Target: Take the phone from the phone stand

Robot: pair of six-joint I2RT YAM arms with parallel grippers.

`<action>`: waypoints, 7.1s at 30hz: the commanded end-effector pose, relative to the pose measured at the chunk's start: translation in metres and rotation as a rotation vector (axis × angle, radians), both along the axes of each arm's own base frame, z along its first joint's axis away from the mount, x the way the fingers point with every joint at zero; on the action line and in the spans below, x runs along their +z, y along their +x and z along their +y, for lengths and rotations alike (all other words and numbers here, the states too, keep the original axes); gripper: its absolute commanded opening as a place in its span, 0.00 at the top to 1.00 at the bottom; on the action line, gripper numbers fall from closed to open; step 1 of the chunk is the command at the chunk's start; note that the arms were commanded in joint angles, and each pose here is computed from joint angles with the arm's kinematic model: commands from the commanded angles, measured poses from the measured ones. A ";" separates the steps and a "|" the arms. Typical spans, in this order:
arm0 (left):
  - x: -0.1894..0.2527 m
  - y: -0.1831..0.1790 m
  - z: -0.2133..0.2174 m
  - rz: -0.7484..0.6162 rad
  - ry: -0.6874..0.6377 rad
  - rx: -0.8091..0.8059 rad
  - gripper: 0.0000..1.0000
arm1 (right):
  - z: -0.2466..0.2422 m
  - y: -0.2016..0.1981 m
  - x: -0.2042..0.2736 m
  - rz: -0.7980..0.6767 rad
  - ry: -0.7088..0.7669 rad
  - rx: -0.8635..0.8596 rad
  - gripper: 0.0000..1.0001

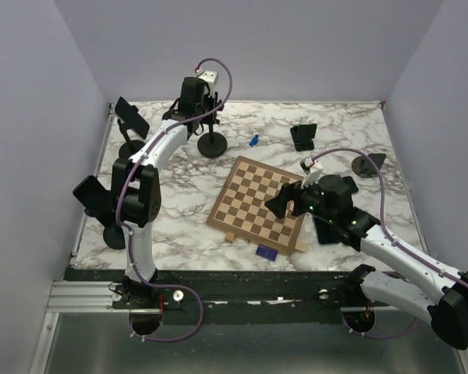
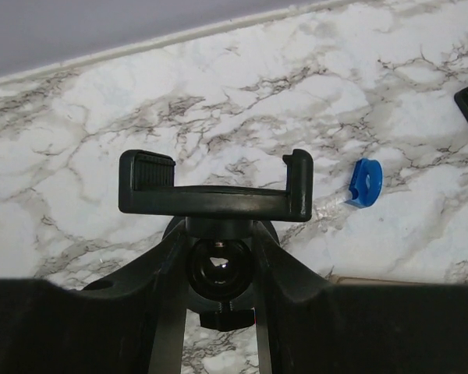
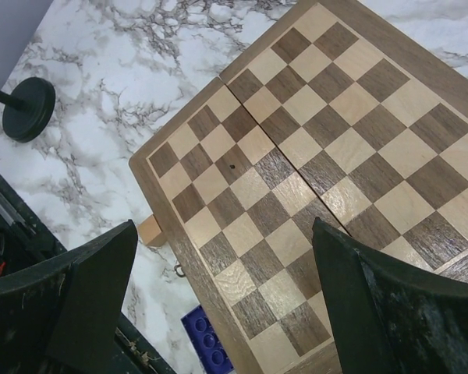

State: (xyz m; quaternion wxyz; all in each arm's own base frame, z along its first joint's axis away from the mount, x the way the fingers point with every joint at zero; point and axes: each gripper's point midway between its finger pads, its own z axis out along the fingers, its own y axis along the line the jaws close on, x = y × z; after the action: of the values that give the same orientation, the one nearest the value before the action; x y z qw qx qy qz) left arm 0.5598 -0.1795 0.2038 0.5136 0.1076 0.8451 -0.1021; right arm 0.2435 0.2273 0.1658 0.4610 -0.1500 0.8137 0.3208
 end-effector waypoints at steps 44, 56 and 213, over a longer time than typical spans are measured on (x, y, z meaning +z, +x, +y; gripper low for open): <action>0.078 -0.368 0.243 -0.032 0.067 0.868 0.02 | 0.127 -0.025 0.029 0.198 0.183 0.261 0.00; 0.076 -0.383 0.281 0.066 0.152 1.147 0.02 | 0.114 -0.023 0.025 0.122 0.139 0.243 0.00; 0.127 -0.381 0.233 -0.648 -0.394 0.786 0.01 | 0.295 0.019 0.085 -0.186 -0.274 -0.282 0.04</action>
State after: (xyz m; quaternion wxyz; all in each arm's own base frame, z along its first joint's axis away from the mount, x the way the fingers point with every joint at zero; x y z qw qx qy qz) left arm 0.1835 0.0472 0.3276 0.7534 -0.2802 0.5942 -0.0276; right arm 0.2569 0.5232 0.2556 0.5339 -0.1211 0.8222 0.1561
